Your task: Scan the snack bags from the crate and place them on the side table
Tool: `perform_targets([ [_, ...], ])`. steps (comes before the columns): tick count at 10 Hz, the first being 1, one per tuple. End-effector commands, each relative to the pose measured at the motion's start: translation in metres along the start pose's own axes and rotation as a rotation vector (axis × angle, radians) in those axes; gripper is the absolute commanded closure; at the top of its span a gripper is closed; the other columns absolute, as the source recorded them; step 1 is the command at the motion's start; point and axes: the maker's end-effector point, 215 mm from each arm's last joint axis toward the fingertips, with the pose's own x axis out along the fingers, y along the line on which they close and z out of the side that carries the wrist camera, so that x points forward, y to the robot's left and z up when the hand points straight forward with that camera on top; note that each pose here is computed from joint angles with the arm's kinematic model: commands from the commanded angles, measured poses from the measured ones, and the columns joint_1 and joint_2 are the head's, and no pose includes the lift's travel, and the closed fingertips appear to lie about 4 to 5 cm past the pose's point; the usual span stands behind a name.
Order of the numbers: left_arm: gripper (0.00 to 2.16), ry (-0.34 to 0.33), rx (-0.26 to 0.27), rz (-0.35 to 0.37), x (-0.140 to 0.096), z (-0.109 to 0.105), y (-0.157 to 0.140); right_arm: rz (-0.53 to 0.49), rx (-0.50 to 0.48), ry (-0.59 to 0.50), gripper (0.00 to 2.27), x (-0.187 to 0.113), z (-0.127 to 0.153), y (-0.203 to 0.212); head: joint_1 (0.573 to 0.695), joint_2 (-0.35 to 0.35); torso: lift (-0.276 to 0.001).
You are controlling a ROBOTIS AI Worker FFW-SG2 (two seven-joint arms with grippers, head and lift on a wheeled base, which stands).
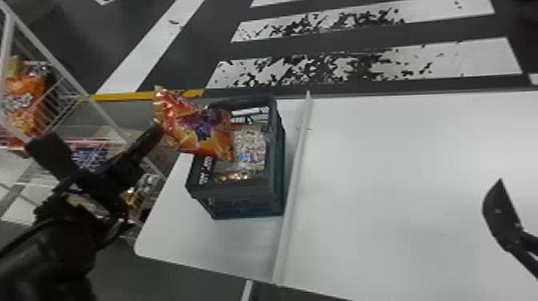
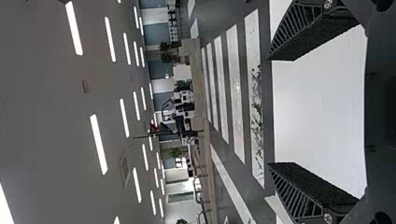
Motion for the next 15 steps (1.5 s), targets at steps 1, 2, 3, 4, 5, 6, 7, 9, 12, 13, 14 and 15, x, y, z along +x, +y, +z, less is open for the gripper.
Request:
perform_targets([
  [1,2.13,-0.025,0.007,-0.028,-0.017,0.025,-0.019,-0.003,0.000,0.002,0.07,0.001,-0.002,-0.002,0.695,0.350,-0.094],
  [2,2.13,-0.049,0.027,-0.065,-0.027,0.044,-0.042,-0.003,0.001,0.000,0.07,0.002,-0.001,-0.002,0.695,0.350,-0.094],
  [3,2.13,-0.060,0.045,-0.105,-0.037,0.057,-0.067,-0.003,0.002,-0.002,0.07,0.002,-0.001,-0.002,0.695,0.350,-0.094],
  [4,2.13,-0.068,0.061,-0.149,-0.047,0.068,-0.093,-0.007,0.004,-0.001,0.07,0.002,-0.002,-0.004,0.695,0.350,-0.094],
  [5,2.13,-0.084,0.076,-0.206,-0.057,0.077,-0.121,-0.010,0.003,-0.001,0.07,0.002,-0.002,-0.006,0.695,0.347,-0.094],
  [6,2.13,-0.072,0.077,-0.270,-0.063,0.075,-0.148,-0.012,0.008,-0.005,0.07,0.002,-0.001,-0.007,0.695,0.316,-0.094],
  [7,2.13,-0.053,0.068,-0.337,-0.064,0.067,-0.170,-0.014,0.010,-0.006,0.07,0.002,0.000,-0.009,0.695,0.279,-0.094],
  [9,2.13,0.039,0.011,-0.463,-0.049,0.026,-0.206,-0.019,0.011,-0.008,0.07,0.001,0.000,-0.011,0.695,0.217,-0.094],
  [12,2.13,0.239,-0.167,-0.689,-0.034,-0.064,-0.259,-0.033,0.007,-0.013,0.07,-0.002,0.003,-0.020,0.695,0.095,-0.094],
  [13,2.13,0.301,-0.219,-0.773,-0.038,-0.093,-0.284,-0.033,0.010,-0.014,0.07,-0.002,0.003,-0.020,0.695,0.069,-0.094],
  [14,2.13,0.358,-0.260,-0.833,-0.037,-0.123,-0.306,-0.033,0.010,-0.015,0.07,-0.003,0.004,-0.019,0.695,0.013,-0.094],
  [15,2.13,0.384,-0.280,-0.869,-0.032,-0.145,-0.323,-0.034,0.009,-0.015,0.07,-0.004,0.005,-0.020,0.695,-0.031,-0.094],
])
